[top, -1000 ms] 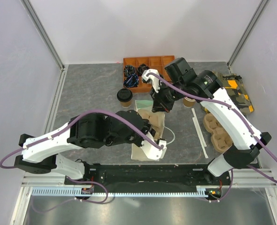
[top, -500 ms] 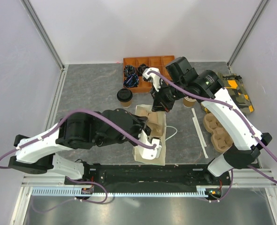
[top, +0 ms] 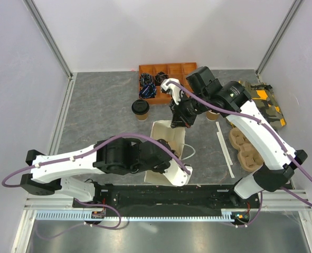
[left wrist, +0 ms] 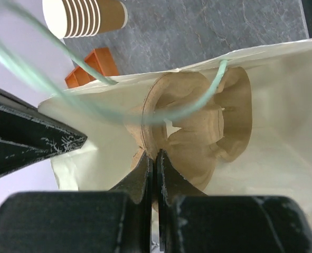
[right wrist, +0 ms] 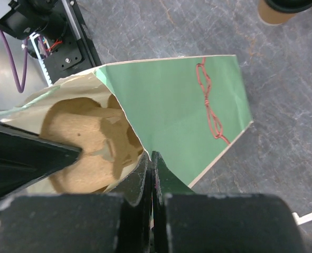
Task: Pack the takeout coffee
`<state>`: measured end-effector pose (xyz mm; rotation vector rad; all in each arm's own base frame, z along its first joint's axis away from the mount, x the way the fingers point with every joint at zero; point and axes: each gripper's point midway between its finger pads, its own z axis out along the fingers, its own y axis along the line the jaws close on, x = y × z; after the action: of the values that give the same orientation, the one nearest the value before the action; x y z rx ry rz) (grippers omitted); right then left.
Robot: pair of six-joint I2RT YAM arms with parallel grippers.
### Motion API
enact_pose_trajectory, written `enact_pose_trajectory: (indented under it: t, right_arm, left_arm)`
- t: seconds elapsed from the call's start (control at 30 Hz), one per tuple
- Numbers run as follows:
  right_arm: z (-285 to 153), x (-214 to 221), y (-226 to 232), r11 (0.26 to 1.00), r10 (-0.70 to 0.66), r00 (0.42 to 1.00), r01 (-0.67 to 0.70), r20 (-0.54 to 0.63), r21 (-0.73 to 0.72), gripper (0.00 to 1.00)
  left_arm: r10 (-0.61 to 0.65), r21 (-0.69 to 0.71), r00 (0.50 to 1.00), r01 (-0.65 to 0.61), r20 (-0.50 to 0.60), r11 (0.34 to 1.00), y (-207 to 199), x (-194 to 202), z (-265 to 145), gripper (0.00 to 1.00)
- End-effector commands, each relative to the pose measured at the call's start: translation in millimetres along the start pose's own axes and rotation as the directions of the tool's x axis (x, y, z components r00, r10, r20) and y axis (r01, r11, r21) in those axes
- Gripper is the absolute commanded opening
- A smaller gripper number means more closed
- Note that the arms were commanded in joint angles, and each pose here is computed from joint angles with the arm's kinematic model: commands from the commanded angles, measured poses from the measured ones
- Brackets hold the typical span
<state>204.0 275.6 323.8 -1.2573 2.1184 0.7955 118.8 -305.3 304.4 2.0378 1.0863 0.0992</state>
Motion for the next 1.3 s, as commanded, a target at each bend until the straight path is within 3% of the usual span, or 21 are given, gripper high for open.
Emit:
enact_pose_trajectory:
  t: [0.0, 0.2, 0.6, 0.93, 1.1, 1.13, 1.27]
  right_arm:
    - [-3, -4, 11, 0.999, -0.004, 0.999, 0.005, 0.035, -0.045, 0.0]
    - [1, -3, 12, 0.998, -0.003, 1.0, 0.004, 0.029, -0.058, 0.0]
    - [2, -4, 16, 0.996, -0.014, 0.999, 0.018, 0.038, -0.088, 0.0]
    - [8, 5, 17, 0.994, -0.014, 1.0, 0.015, 0.007, -0.111, 0.0]
    - [11, 5, 17, 0.992, -0.019, 1.0, 0.019, 0.001, -0.122, 0.0]
    - [11, 5, 17, 0.992, -0.016, 1.0, 0.016, -0.001, -0.124, 0.0]
    - [13, 6, 16, 0.992, -0.016, 1.0, 0.016, -0.006, -0.128, 0.0]
  left_arm:
    - [-0.045, -0.089, 0.999, 0.047, 0.018, 0.995, 11, -5, 4, 0.02]
    - [-0.041, -0.059, 0.999, 0.043, 0.036, 0.997, -3, -4, 13, 0.02]
    - [-0.17, 0.051, 0.985, 0.168, 0.033, 0.984, -32, 14, 34, 0.03]
    - [-0.204, 0.062, 0.977, 0.201, 0.052, 0.978, -41, 28, 53, 0.03]
    - [-0.204, 0.041, 0.978, 0.202, 0.045, 0.978, -35, 38, 57, 0.18]
    - [-0.203, 0.034, 0.978, 0.201, 0.05, 0.979, -32, 38, 55, 0.28]
    - [-0.189, -0.007, 0.978, 0.19, 0.084, 0.982, -16, 34, 44, 0.44]
